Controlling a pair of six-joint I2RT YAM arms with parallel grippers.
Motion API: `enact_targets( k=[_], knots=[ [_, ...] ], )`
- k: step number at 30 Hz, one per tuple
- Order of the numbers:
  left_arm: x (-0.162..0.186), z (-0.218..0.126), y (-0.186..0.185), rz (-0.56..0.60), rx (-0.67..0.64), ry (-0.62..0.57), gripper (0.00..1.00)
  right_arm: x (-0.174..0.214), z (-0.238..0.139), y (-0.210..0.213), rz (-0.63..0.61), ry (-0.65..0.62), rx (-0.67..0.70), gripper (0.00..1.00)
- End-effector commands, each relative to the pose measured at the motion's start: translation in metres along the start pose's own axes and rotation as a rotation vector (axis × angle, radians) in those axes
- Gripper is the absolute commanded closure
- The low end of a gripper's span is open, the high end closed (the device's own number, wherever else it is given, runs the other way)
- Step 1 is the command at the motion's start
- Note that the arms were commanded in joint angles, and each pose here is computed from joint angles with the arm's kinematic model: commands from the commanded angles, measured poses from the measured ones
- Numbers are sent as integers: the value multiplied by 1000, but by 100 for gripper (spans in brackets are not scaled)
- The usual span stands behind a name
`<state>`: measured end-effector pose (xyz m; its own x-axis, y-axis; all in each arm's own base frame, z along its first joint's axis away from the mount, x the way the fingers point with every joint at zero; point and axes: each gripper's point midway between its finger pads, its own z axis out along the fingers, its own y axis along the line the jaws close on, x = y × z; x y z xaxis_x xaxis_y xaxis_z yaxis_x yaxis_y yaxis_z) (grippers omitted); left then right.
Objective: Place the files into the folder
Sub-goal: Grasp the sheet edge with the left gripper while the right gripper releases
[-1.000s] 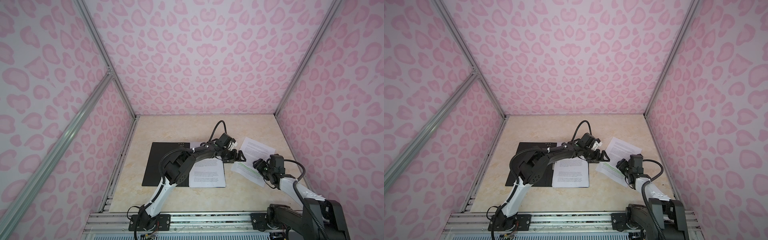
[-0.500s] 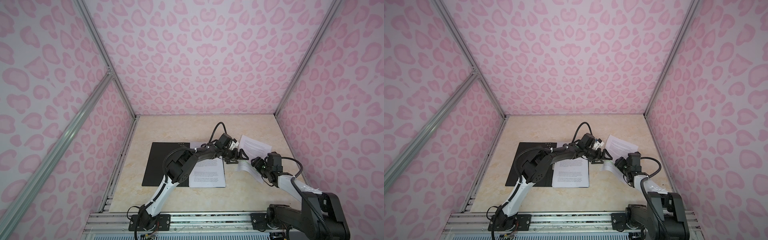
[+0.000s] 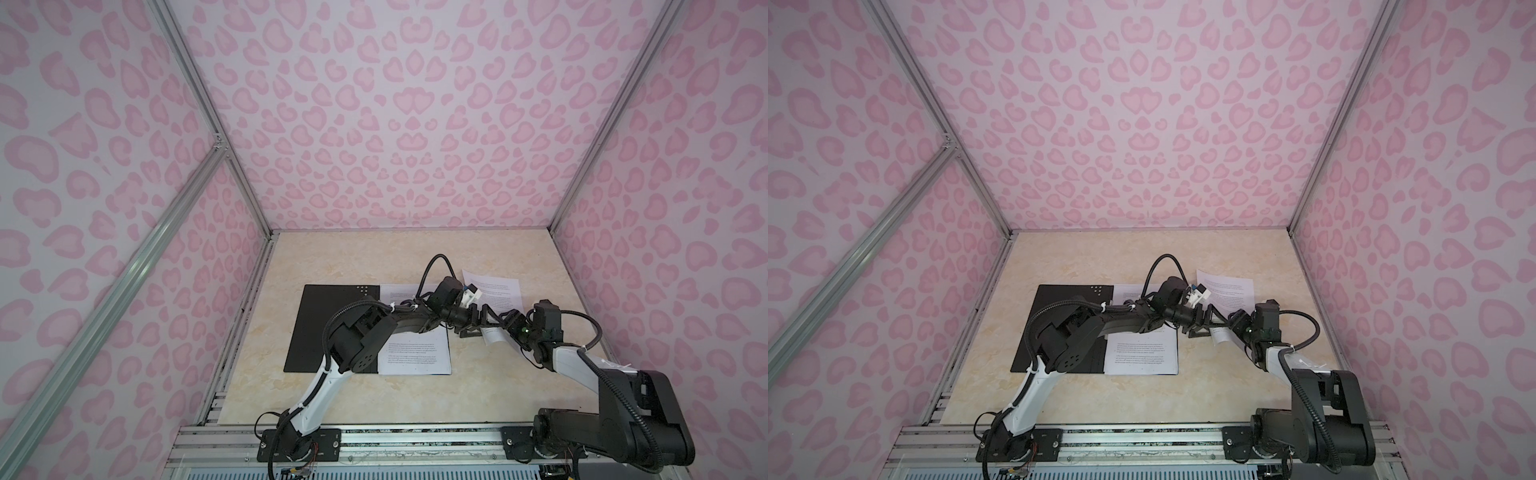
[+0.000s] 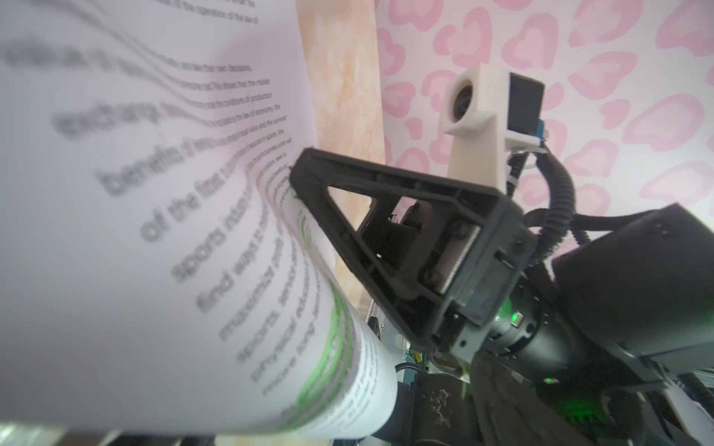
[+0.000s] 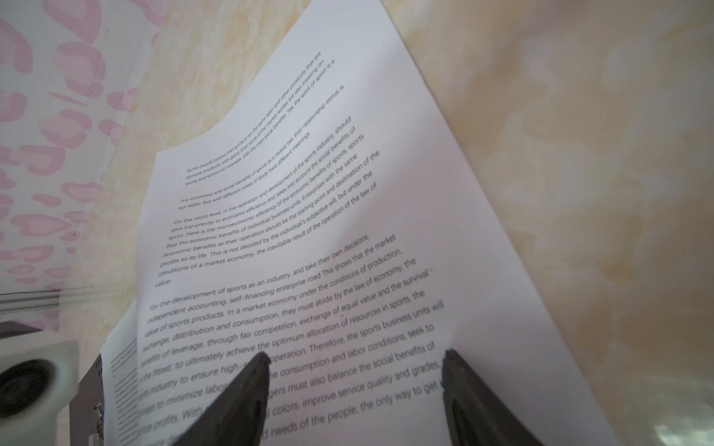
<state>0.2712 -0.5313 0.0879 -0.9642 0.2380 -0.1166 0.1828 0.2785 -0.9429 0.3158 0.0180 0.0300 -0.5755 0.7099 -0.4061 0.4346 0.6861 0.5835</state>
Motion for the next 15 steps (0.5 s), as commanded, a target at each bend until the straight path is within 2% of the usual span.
enact_targets(
  k=[1, 3, 9, 15],
  knots=[
    [-12, -27, -86, 149, 138, -63, 2, 33, 1, -21, 53, 136, 67, 29],
    [-13, -28, -90, 174, 151, -74, 2, 34, 2, -20, 51, 139, 61, 29],
    [-37, -29, -73, 239, 65, -157, 2, 33, 1, -19, 38, 140, 58, 30],
    [-50, -23, -52, 191, 31, -163, 2, 35, 3, -18, 40, 153, 52, 32]
  ],
)
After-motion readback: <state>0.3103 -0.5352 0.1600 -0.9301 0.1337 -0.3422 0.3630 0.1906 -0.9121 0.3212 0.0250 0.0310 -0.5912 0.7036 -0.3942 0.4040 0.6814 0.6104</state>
